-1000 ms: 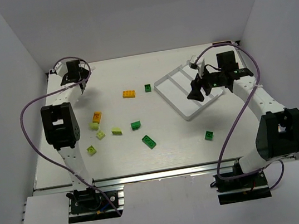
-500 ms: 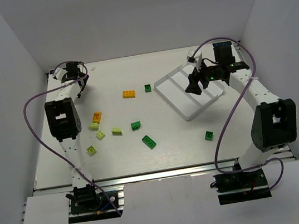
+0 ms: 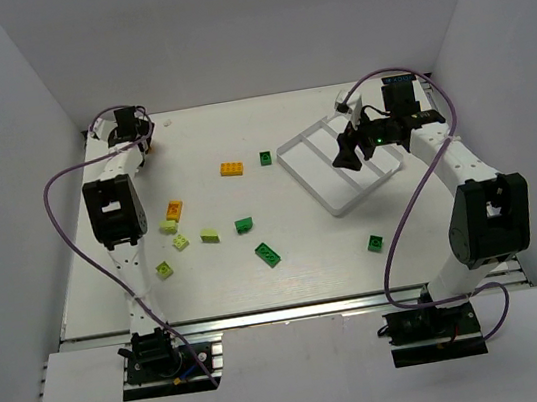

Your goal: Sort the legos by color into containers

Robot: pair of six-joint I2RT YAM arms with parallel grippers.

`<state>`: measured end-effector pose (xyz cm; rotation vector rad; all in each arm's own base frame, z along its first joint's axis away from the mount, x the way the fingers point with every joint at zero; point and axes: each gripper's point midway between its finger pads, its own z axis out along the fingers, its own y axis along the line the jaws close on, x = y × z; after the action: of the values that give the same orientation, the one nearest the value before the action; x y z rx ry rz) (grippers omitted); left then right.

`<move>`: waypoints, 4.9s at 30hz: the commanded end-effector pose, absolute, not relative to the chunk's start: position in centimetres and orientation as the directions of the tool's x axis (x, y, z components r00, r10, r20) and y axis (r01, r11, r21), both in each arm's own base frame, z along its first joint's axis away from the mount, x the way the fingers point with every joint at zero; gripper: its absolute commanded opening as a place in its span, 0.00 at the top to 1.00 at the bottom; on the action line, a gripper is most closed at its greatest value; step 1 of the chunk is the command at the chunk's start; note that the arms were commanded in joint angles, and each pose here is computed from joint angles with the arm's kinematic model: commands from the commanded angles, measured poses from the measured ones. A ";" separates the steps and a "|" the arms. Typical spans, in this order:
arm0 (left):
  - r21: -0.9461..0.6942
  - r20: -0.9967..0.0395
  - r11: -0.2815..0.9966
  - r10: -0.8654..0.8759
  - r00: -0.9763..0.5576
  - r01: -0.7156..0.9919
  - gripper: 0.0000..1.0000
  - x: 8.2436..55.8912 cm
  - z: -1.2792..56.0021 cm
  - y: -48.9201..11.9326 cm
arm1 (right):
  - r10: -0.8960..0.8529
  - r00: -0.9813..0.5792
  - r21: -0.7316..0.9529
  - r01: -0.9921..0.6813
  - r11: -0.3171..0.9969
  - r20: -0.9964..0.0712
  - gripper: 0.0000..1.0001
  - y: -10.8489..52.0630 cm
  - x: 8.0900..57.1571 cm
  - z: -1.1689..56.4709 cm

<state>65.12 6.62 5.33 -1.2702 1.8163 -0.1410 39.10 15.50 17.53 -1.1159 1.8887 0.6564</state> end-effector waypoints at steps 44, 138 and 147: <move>-0.551 -0.584 0.495 -0.804 -0.113 -0.671 0.14 62.8 8.4 8.0 | -0.432 -0.233 -0.004 -0.877 0.481 -0.871 0.24 15.5 36.6 18.9; -0.631 -0.412 0.316 -0.910 -0.039 -0.708 0.07 59.1 6.3 8.0 | -0.450 -0.228 -0.037 -0.862 0.506 -0.864 0.24 14.7 37.1 17.8; -0.677 -0.310 0.193 -0.950 0.037 -0.710 0.07 62.6 4.6 8.4 | -0.453 -0.233 -0.031 -0.864 0.503 -0.861 0.24 14.7 37.2 17.5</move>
<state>62.17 8.04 5.53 -1.5000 1.7391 -0.4150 37.01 14.50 16.70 -1.0835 1.9082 0.5927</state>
